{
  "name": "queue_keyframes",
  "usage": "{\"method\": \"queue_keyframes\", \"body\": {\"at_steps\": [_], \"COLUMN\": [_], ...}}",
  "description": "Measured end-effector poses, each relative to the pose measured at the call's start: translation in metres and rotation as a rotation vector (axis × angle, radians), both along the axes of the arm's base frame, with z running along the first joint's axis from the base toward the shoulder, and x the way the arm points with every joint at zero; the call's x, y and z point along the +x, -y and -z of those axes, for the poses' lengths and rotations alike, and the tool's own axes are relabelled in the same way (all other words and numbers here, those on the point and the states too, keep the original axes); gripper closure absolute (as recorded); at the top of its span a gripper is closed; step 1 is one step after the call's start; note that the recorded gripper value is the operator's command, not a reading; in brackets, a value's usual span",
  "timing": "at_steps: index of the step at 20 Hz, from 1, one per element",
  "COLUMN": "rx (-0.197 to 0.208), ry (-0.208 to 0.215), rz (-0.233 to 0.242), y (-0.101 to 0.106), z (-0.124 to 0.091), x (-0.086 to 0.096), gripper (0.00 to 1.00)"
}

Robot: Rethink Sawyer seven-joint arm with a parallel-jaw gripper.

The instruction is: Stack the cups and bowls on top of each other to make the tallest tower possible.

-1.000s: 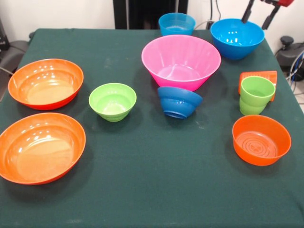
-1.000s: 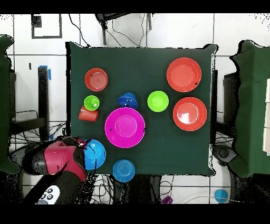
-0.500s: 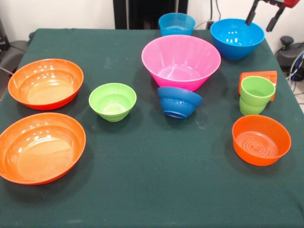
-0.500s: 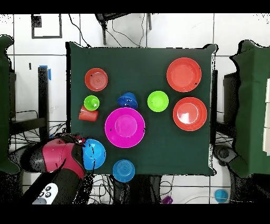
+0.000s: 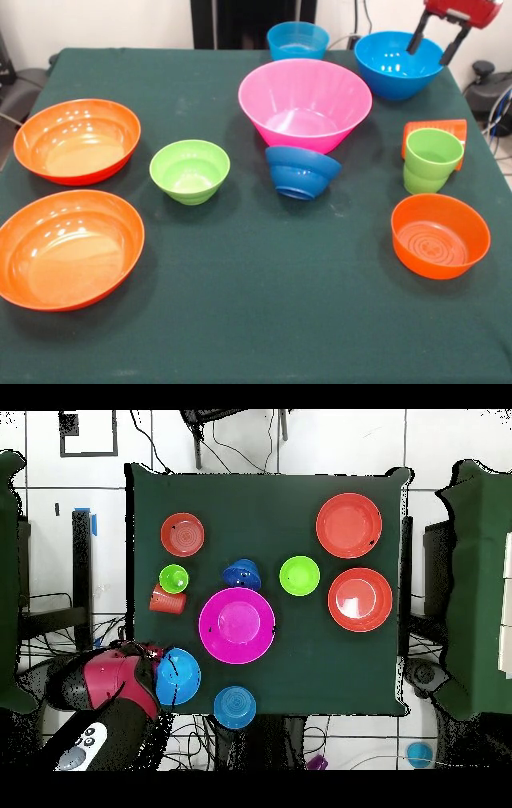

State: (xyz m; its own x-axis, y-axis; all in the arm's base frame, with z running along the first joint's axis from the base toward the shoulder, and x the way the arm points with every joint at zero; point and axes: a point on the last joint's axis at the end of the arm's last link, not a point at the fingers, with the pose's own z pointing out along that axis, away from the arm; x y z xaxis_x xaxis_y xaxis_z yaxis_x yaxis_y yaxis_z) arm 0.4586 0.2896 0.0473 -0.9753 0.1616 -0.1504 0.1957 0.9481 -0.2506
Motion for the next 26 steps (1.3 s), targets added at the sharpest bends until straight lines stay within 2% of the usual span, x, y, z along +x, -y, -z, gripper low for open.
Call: {"method": "queue_keyframes", "body": {"at_steps": [7,10,17,26], "rx": [0.0,0.001,-0.005,-0.009], "ry": [0.059,0.07,0.05,0.042], "rz": [-0.002,0.005,0.012,0.012], "y": [0.002,0.002,0.003,0.004], "z": [0.032,0.042,0.064,0.068], "x": [0.001,0.0,-0.009,-0.012], "gripper": [0.0,0.0,0.0,0.0]}}
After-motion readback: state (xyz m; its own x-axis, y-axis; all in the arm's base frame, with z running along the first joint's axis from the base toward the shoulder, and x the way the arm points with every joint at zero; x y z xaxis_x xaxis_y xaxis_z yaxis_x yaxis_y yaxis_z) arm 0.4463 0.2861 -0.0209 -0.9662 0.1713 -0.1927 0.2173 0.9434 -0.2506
